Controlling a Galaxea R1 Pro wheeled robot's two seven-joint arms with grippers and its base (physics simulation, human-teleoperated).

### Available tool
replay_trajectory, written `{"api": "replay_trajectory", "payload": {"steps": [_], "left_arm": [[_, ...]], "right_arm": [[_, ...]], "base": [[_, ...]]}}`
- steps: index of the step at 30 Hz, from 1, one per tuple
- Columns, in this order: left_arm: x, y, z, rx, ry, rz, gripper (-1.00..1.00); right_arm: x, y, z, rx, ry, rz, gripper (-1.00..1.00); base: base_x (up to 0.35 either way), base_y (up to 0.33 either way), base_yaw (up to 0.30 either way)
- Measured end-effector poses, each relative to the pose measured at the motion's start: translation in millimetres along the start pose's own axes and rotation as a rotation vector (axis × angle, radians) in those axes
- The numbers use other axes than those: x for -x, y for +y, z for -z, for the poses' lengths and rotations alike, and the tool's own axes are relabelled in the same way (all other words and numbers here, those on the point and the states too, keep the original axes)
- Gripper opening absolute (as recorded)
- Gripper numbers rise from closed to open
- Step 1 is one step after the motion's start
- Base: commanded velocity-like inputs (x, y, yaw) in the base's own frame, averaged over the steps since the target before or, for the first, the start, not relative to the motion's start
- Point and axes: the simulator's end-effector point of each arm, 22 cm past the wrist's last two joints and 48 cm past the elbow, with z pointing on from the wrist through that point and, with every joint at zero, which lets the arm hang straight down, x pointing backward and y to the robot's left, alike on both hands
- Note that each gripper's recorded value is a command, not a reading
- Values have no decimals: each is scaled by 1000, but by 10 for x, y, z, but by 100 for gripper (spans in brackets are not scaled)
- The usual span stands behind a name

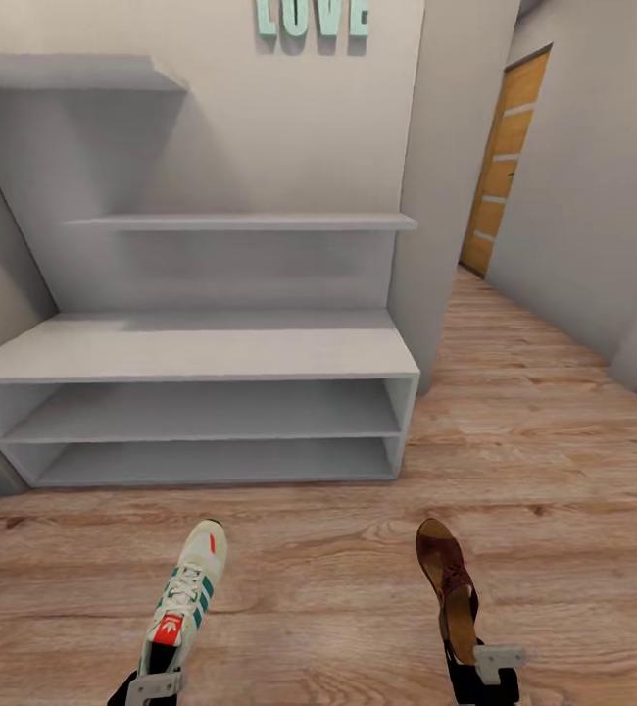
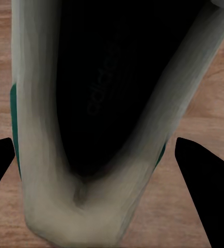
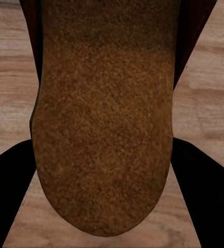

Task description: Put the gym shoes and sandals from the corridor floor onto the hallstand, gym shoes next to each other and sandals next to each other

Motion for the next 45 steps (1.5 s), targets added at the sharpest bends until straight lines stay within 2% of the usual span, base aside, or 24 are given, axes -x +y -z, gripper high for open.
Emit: {"api": "replay_trajectory", "payload": {"steps": [10, 15, 17, 18, 21, 22, 23, 25, 26, 30, 34, 40, 43, 45], "left_arm": [[-1, 0, 0, 0, 0, 0, -100], [-3, -12, -5, -2, 4, -5, -100], [6, 11, -42, 6, 20, 1, -100], [-8, 14, -46, 6, 28, 2, -100], [-120, 18, -66, 8, 97, 7, -100], [-133, 12, -78, 7, 112, 9, -100], [-134, 5, -96, 7, 126, 11, -100], [-52, -16, -195, 6, 155, 18, -100], [30, -34, -274, 5, 171, 23, -100], [254, -121, -466, -5, 210, 36, -100], [480, -272, -625, -21, 245, 53, -100], [939, -507, -859, -49, 281, 75, -100], [1260, -599, -983, -63, 303, 86, -100], [1398, -628, -1027, -68, 308, 89, -100]], "right_arm": [[19, 63, -5, 8, -4, -5, -100], [18, 2, -5, -4, -5, -7, -100], [10, -315, -3, -72, -4, -40, -100], [6, -402, 1, -88, -3, -45, -100], [-6, -953, 45, -201, -3, -89, -100], [-11, -1105, 67, -238, -4, -113, -100], [-10, -1186, 76, -250, -4, -112, -100], [-14, -1500, 134, -321, -9, -148, -100], [-8, -1617, 154, -338, -10, -147, -100], [3, -1912, 220, -394, -16, -164, -100], [19, -2091, 256, -415, -17, -152, -100], [-74, -2311, 276, -437, 56, -152, -100], [-79, -2441, 261, -458, 98, -184, -100], [-71, -2502, 266, -475, 104, -207, -100]], "base": [[11, 294, 0], [0, 7, 0], [0, 1, 0], [0, 0, 0], [0, 0, 0], [0, 0, 0], [0, 0, 0], [0, 0, 0], [0, 0, 0], [0, 0, 0], [0, 0, 0], [0, 0, 0], [0, 0, 0], [0, 0, 0]]}}
